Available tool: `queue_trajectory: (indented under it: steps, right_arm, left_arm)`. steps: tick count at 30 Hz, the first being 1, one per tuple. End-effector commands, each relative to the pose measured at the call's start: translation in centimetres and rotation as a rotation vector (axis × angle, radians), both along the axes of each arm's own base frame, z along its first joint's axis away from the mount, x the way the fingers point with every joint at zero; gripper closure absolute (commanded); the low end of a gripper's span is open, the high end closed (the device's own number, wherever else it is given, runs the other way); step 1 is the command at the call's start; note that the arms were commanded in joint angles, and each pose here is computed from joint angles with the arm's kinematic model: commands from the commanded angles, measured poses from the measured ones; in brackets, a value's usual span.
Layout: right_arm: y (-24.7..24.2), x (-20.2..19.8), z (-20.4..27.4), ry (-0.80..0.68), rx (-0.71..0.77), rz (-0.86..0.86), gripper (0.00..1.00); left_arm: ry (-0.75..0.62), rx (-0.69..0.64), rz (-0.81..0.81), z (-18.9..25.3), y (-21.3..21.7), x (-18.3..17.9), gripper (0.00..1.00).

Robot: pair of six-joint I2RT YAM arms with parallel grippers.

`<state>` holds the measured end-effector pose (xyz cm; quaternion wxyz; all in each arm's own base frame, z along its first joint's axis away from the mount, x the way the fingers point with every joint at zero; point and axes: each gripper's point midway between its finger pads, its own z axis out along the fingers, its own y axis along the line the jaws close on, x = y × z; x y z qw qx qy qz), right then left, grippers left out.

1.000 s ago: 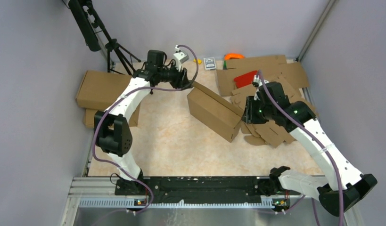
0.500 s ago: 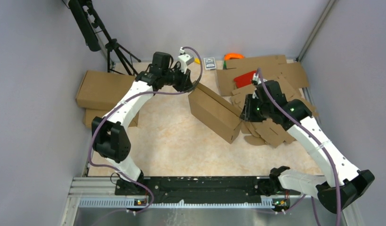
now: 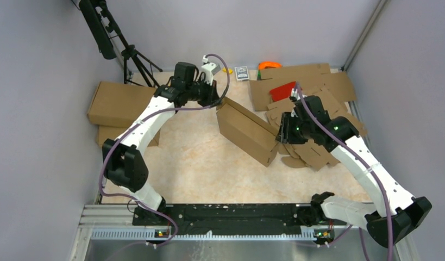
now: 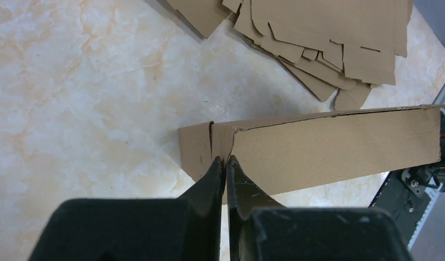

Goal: Fold the paper box

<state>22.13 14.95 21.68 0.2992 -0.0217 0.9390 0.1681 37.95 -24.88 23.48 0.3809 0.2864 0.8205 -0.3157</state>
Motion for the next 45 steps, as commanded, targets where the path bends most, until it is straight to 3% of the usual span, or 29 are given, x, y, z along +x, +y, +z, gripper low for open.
queue_trajectory:
  steps: [1, 8, 18, 29, 34, 38, 42, 45]
  right_arm:
    - [-0.5, -0.6, 0.3, -0.015, 0.002, 0.005, 0.60]
    - [-0.5, -1.2, -0.2, -0.003, 0.012, 0.018, 0.68]
    - [-0.3, -0.7, 0.8, -0.031, 0.030, -0.003, 0.78]
    - [-0.4, 0.7, 1.8, -0.059, 0.075, -0.131, 0.93]
    - [-0.1, 1.3, 2.2, -0.051, 0.115, -0.190, 0.94]
    - [-0.7, 1.8, 2.1, -0.051, 0.115, -0.273, 0.92]
    - [-1.0, 2.0, 1.9, -0.047, 0.104, -0.302, 0.65]
    - [-1.5, 1.9, 2.0, -0.047, 0.072, -0.300, 0.61]
  left_arm:
    - [0.030, -0.039, 0.063, 1.7, 0.2, -1.3, 0.97]
    - [0.091, -0.065, 0.094, 1.9, -0.4, -2.2, 1.00]
    - [0.131, 0.042, 0.117, -1.2, -0.7, -4.3, 1.00]
    - [0.122, 0.071, 0.182, -1.9, -0.1, -5.4, 1.00]
    - [0.140, 0.086, 0.182, -2.2, -0.3, -6.0, 1.00]
    - [0.153, 0.085, 0.191, -2.2, -0.5, -6.6, 1.00]
    - [0.156, 0.081, 0.215, -2.0, -0.5, -7.0, 1.00]
    - [0.157, 0.084, 0.239, -1.8, -0.1, -7.1, 1.00]
